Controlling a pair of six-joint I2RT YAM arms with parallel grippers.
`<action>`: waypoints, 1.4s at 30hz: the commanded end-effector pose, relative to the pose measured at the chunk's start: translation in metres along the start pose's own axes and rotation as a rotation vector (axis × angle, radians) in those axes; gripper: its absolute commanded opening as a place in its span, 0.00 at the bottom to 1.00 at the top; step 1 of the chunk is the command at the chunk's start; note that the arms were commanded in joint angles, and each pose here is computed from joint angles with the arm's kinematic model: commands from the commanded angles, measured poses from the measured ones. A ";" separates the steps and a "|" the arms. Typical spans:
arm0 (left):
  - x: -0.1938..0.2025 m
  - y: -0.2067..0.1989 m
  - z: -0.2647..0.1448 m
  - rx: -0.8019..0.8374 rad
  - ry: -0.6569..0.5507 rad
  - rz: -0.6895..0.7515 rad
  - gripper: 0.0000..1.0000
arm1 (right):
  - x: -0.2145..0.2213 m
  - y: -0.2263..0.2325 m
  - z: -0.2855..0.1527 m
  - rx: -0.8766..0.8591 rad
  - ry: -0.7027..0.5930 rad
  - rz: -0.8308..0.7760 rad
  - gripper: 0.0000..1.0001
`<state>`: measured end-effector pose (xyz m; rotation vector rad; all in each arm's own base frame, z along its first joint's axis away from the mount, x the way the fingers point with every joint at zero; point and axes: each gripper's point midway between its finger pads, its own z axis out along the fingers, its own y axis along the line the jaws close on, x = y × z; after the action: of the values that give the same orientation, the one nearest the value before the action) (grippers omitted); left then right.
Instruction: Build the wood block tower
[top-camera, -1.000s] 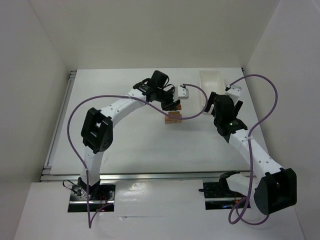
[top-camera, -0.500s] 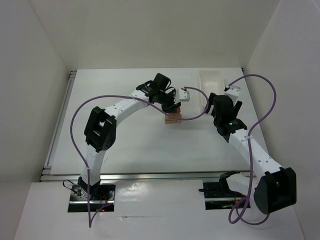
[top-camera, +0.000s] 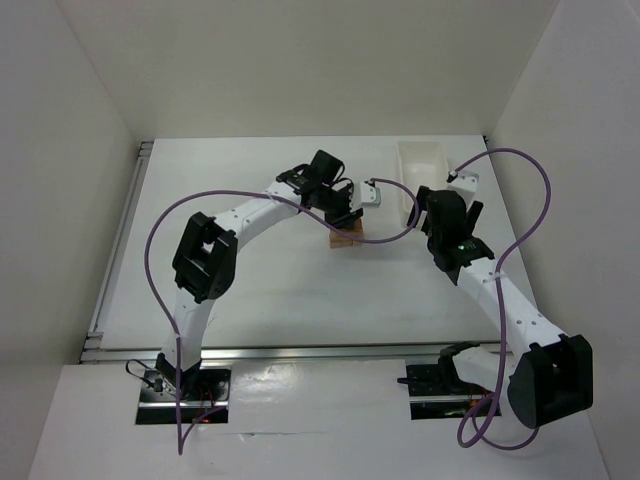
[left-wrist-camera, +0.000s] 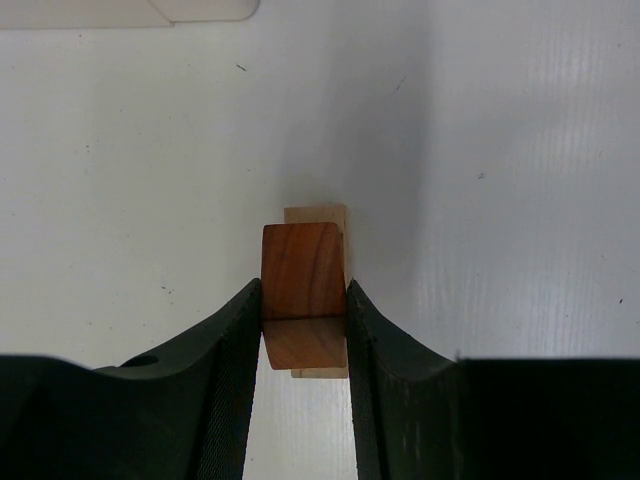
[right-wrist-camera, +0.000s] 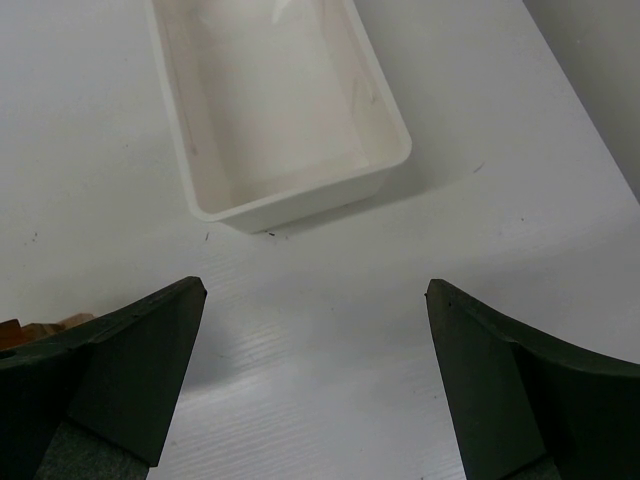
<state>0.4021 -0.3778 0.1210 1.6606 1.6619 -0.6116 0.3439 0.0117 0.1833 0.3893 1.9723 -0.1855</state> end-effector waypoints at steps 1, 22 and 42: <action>-0.014 0.005 0.003 -0.002 -0.041 0.046 0.13 | -0.017 0.002 -0.001 -0.002 -0.034 0.017 1.00; -0.005 0.003 0.004 0.000 -0.009 0.061 0.13 | -0.013 0.007 0.001 -0.025 -0.018 0.001 1.00; 0.009 -0.005 0.009 0.029 0.020 0.045 0.14 | -0.014 0.011 0.001 -0.048 -0.019 -0.004 1.00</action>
<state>0.4048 -0.3745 0.1117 1.6872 1.6684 -0.5722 0.3456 0.0186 0.1773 0.3515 2.0014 -0.1576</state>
